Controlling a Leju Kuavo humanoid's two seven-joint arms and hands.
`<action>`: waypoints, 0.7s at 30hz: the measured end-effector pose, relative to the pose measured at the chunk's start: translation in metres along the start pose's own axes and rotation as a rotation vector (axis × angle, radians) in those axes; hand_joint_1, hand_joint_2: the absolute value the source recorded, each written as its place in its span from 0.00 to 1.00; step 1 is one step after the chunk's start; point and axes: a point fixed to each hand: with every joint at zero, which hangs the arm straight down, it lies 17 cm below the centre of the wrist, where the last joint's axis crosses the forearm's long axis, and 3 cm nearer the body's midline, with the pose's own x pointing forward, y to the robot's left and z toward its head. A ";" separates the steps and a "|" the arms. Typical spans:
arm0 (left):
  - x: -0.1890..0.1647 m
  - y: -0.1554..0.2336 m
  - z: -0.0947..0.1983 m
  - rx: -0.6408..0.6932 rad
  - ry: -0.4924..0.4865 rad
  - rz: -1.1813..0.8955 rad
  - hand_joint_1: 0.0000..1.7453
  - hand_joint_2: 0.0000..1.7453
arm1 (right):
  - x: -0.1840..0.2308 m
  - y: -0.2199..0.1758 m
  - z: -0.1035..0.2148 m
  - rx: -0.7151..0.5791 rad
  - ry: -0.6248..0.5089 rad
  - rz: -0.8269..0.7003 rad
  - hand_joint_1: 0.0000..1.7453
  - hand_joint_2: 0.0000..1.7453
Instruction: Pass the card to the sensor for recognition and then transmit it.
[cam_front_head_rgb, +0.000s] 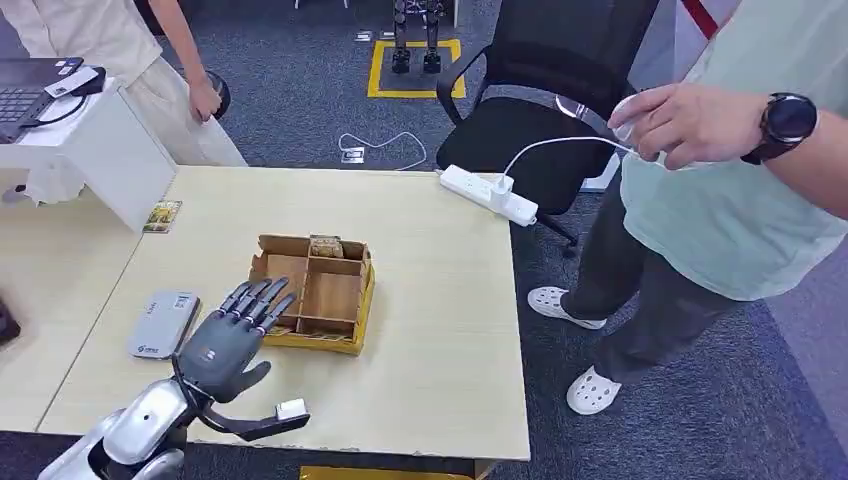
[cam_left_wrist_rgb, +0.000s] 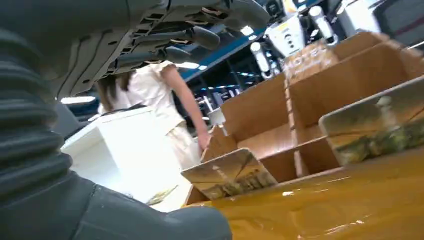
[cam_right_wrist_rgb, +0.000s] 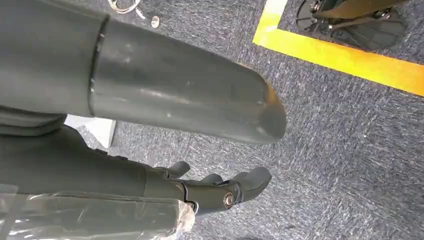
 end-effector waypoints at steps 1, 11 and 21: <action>-0.003 -0.002 -0.002 0.002 0.017 -0.008 0.00 1.00 | 0.000 0.000 0.000 -0.001 0.000 -0.001 0.00 0.00; -0.022 -0.028 -0.002 -0.053 0.111 0.001 0.00 1.00 | -0.004 0.001 0.001 0.001 0.010 0.000 0.00 0.00; -0.029 -0.038 -0.001 -0.091 0.137 0.033 1.00 1.00 | -0.005 0.003 0.002 0.003 0.015 -0.007 0.00 0.00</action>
